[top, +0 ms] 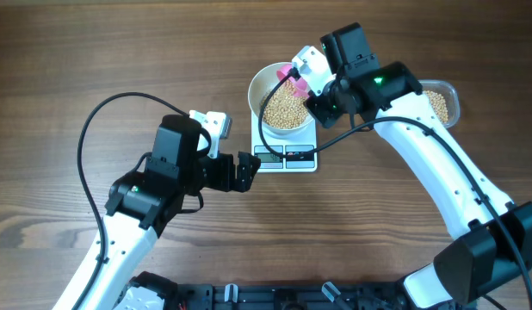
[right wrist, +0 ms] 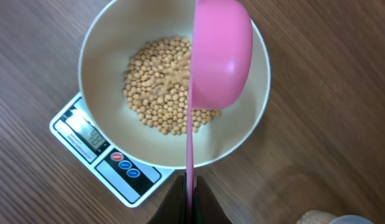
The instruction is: Scoop item into bowl and weigh 150g on scale
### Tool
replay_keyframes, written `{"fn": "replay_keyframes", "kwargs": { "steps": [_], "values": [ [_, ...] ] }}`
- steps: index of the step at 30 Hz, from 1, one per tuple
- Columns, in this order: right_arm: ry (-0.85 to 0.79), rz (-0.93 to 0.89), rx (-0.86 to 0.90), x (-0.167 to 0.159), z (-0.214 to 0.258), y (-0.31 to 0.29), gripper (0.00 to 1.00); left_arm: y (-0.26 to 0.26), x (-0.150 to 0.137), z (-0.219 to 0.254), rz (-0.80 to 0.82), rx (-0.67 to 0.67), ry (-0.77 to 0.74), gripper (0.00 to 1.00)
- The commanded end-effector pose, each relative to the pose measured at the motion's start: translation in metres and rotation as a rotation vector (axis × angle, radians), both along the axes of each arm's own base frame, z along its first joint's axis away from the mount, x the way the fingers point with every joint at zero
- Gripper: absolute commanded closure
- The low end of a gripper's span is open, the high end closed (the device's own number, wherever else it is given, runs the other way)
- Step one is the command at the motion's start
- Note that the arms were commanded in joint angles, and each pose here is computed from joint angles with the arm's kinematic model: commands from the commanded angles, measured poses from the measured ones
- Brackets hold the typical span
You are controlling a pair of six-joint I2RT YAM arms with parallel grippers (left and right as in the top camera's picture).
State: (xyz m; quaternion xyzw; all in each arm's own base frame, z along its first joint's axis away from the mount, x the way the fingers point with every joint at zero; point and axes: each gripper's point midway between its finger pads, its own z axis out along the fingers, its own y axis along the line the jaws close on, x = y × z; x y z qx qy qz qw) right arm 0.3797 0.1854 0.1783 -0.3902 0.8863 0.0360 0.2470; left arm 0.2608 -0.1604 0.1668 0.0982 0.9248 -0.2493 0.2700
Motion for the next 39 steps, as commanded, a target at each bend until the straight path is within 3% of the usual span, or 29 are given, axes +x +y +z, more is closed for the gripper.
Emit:
{"fn": "replay_keyframes", "kwargs": {
  "steps": [1,15,39],
  "values": [
    [-0.057,0.000,-0.007,0.005,0.018,-0.002,0.96,0.000,-0.001,-0.002,-0.012,0.013,-0.007,0.00],
    [-0.162,0.027,-0.012,0.005,0.048,-0.007,0.95,0.000,-0.001,-0.002,-0.012,0.013,-0.007,0.00],
    [-0.161,-0.016,-0.047,0.006,0.044,-0.010,0.96,0.001,-0.004,-0.005,-0.012,0.020,0.011,0.00]
  ]
}}
